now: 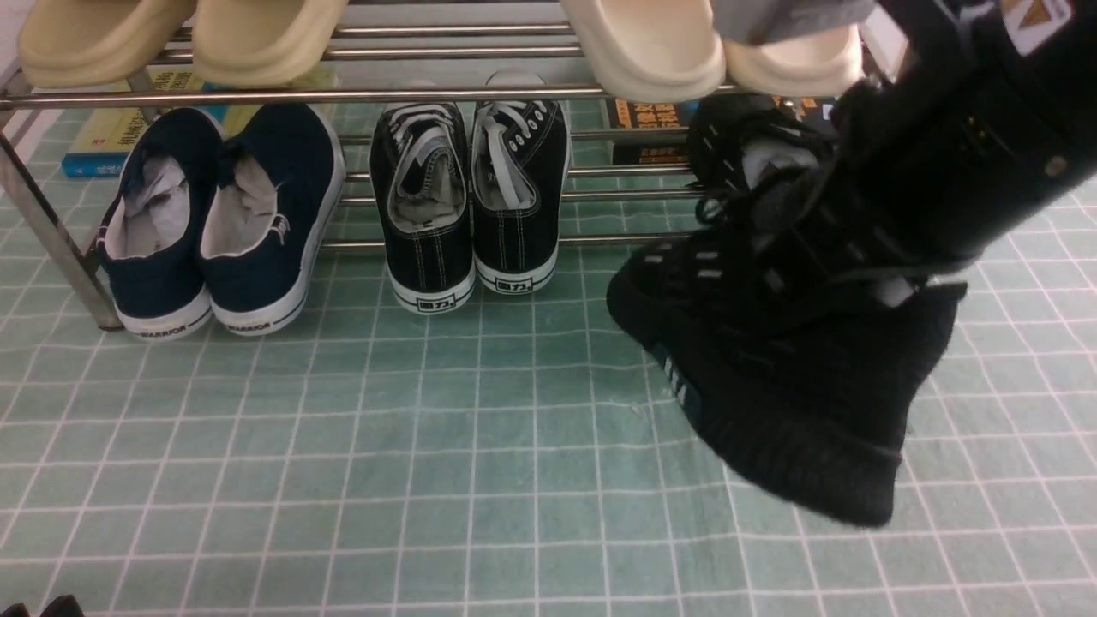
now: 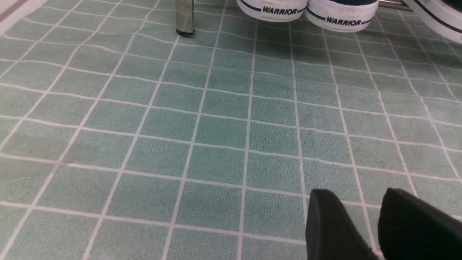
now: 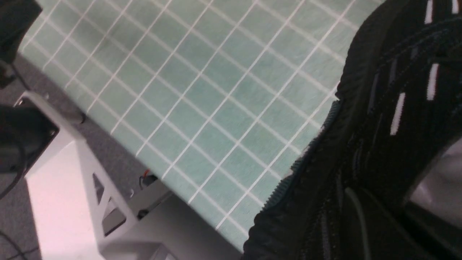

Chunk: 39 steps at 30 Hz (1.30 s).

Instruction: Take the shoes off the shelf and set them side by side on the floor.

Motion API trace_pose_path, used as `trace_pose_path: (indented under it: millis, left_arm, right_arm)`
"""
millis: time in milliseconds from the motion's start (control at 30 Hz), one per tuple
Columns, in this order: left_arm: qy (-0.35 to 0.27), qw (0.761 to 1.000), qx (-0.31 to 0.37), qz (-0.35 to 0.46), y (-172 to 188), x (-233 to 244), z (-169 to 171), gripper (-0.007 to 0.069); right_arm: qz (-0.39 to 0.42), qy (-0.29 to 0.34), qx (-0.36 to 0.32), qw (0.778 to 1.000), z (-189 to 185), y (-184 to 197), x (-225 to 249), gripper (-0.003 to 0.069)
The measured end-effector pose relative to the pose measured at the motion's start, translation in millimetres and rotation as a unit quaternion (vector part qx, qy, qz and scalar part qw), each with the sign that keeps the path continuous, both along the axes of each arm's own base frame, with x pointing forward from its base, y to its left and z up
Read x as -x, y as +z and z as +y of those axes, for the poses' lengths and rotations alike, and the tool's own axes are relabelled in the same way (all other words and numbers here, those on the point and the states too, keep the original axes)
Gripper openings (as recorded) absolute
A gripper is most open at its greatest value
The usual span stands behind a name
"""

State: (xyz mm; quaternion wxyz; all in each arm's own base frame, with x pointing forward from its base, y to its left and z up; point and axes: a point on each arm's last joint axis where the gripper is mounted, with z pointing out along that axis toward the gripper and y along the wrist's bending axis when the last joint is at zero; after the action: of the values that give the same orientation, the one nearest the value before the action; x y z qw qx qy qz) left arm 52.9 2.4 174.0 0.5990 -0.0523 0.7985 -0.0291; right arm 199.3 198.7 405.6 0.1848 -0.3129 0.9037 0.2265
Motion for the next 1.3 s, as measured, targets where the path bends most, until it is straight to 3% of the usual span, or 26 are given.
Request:
trace_pose_path:
  millis: [267,733,1300]
  left_arm:
    - [0.0,1.0,0.0,0.0,0.0,0.0,0.0,0.0242]
    - [0.0,1.0,0.0,0.0,0.0,0.0,0.0,0.0242]
    - [0.0,1.0,0.0,0.0,0.0,0.0,0.0,0.0242]
  right_arm:
    - [0.017,0.05,0.055,0.997,44.4,-23.4,36.3,0.001]
    - [-0.011,-0.033,0.221,0.975,88.3,-106.8,-2.6,0.0015]
    - [-0.077,-0.094,0.173,0.977,98.3,-107.7,-19.8,0.002]
